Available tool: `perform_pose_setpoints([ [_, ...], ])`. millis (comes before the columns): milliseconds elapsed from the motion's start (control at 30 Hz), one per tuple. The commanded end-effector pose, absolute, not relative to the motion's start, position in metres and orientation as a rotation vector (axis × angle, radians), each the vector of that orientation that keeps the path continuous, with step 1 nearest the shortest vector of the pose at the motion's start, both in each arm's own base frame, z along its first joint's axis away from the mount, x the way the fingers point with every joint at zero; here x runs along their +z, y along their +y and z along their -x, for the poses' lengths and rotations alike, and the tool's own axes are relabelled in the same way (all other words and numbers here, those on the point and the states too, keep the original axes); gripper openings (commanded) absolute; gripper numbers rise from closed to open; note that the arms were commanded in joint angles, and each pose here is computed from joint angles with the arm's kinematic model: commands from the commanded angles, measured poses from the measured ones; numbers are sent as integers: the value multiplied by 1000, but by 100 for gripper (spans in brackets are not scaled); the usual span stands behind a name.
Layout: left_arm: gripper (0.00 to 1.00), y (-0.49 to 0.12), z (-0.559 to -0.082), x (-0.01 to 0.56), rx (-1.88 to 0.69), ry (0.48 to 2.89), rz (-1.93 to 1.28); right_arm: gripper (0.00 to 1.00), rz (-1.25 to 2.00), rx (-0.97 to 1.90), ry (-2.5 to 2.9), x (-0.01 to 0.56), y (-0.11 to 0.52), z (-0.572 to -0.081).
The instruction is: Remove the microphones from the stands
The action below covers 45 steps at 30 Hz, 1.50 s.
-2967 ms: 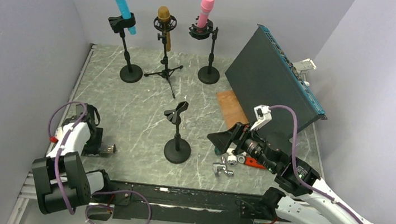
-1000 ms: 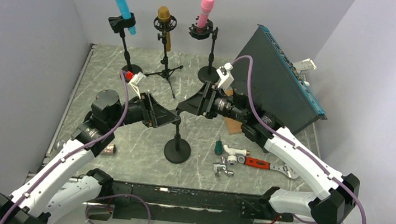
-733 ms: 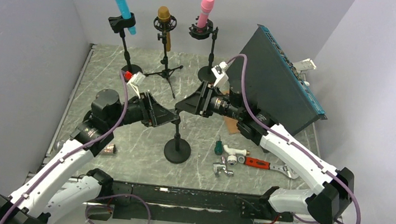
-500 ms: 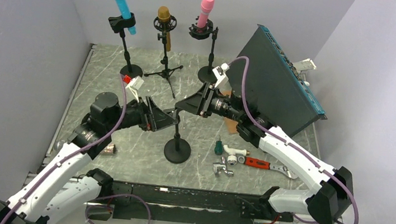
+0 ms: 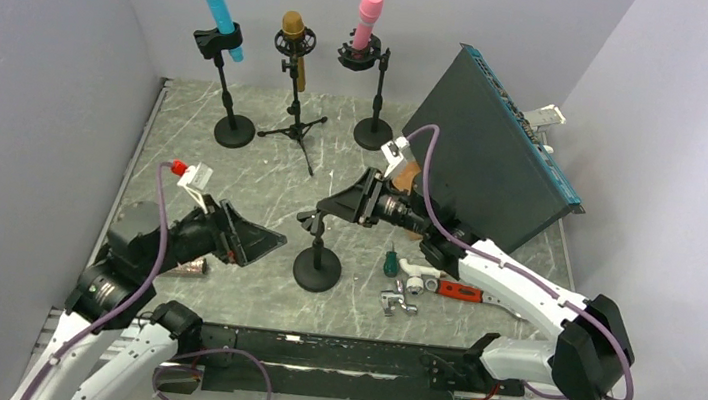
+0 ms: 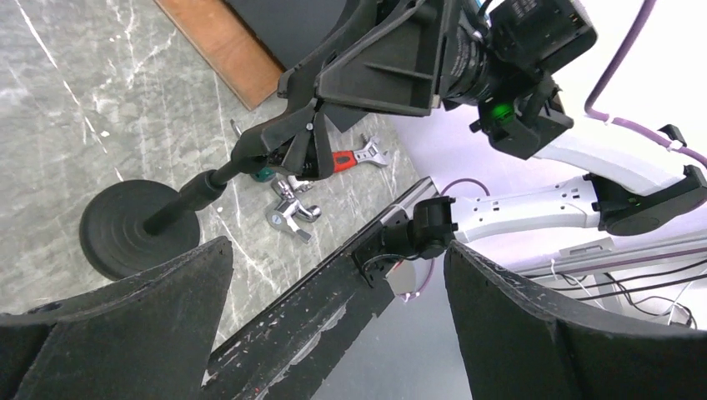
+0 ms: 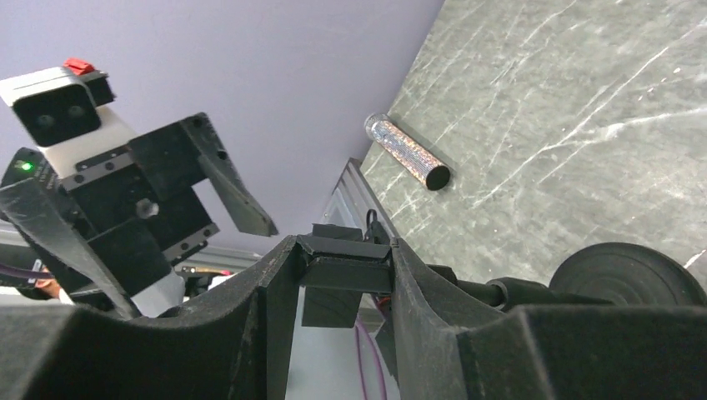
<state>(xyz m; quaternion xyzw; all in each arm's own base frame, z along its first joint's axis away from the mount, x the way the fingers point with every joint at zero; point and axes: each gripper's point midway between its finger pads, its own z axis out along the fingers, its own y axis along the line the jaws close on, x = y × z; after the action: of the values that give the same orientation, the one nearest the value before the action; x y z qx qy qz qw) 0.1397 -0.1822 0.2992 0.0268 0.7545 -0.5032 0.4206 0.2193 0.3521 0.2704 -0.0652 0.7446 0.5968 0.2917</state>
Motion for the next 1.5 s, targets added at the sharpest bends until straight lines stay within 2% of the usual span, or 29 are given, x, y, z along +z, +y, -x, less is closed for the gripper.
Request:
perform_pose_setpoints([
  [0, 99, -169, -132, 300, -1196, 1899, -42, 0, 116, 1386, 2291, 172, 330, -206],
  [333, 99, -167, -117, 287, -1255, 1906, -2, 0, 131, 1374, 2324, 161, 331, -205],
  [833, 99, -163, -105, 294, -1267, 1895, -20, 0, 145, 1506, 2172, 231, 342, -213],
  [1133, 100, -158, -101, 294, -1238, 1914, -14, 0, 42, 1446, 2122, 240, 319, -250],
  [1467, 99, -156, -99, 295, -1233, 1910, -6, 0, -48, 1267, 2035, 260, 277, -321],
])
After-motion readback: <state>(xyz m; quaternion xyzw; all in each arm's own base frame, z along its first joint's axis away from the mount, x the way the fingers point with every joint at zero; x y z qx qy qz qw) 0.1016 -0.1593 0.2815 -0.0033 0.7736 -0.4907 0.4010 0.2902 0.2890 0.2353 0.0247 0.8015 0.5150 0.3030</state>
